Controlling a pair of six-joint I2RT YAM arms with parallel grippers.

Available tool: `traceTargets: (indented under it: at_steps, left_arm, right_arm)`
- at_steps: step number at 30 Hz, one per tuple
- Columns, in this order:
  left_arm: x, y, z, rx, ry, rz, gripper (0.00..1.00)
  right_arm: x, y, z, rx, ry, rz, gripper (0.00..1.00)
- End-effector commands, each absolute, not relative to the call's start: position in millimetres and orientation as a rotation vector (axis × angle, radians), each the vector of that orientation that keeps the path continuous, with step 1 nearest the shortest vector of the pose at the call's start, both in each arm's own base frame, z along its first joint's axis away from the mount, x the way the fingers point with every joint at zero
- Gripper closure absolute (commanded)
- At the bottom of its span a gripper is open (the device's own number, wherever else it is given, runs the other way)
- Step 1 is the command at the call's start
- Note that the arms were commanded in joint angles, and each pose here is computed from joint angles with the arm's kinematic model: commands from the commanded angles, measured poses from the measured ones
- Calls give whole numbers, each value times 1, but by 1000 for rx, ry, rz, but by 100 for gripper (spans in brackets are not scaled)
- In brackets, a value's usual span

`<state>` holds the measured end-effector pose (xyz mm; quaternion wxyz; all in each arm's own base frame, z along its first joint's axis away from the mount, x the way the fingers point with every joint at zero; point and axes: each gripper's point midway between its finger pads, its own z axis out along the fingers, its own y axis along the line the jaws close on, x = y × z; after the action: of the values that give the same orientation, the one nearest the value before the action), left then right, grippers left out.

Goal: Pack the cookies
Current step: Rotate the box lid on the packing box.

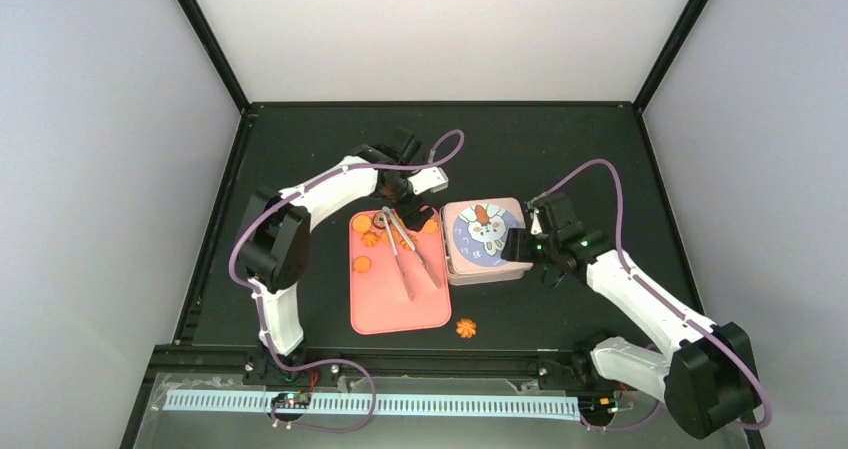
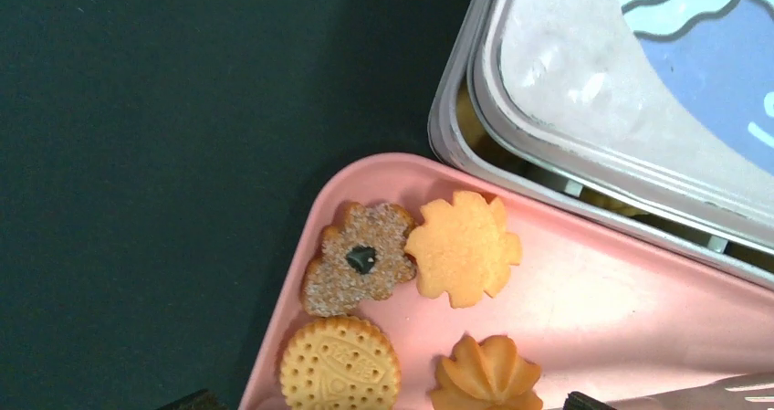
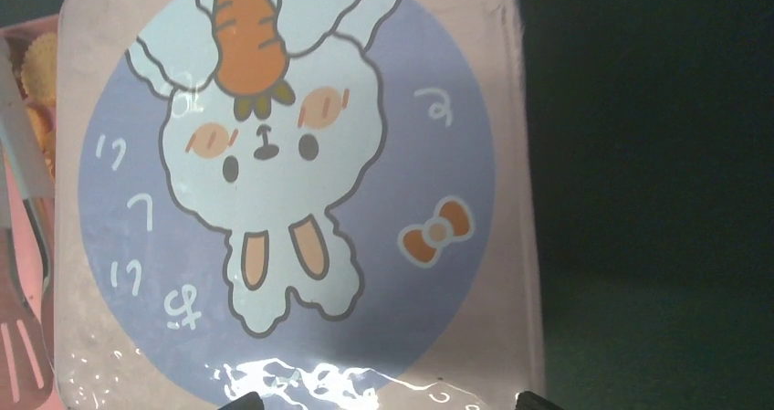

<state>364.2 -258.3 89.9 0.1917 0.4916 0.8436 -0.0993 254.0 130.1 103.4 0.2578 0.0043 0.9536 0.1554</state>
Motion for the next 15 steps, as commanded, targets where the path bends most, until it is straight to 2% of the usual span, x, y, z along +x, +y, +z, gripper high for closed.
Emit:
traceTargets:
  at_steps: [1,15]
  left_arm:
    - [362,-267,103,1347,2334,-332,1]
    - [358,-273,95,1385,2330,-337,1]
  right_arm:
    - [250,145,98,-12,2591,541,27]
    - [252,167,113,-71,2566,601,28]
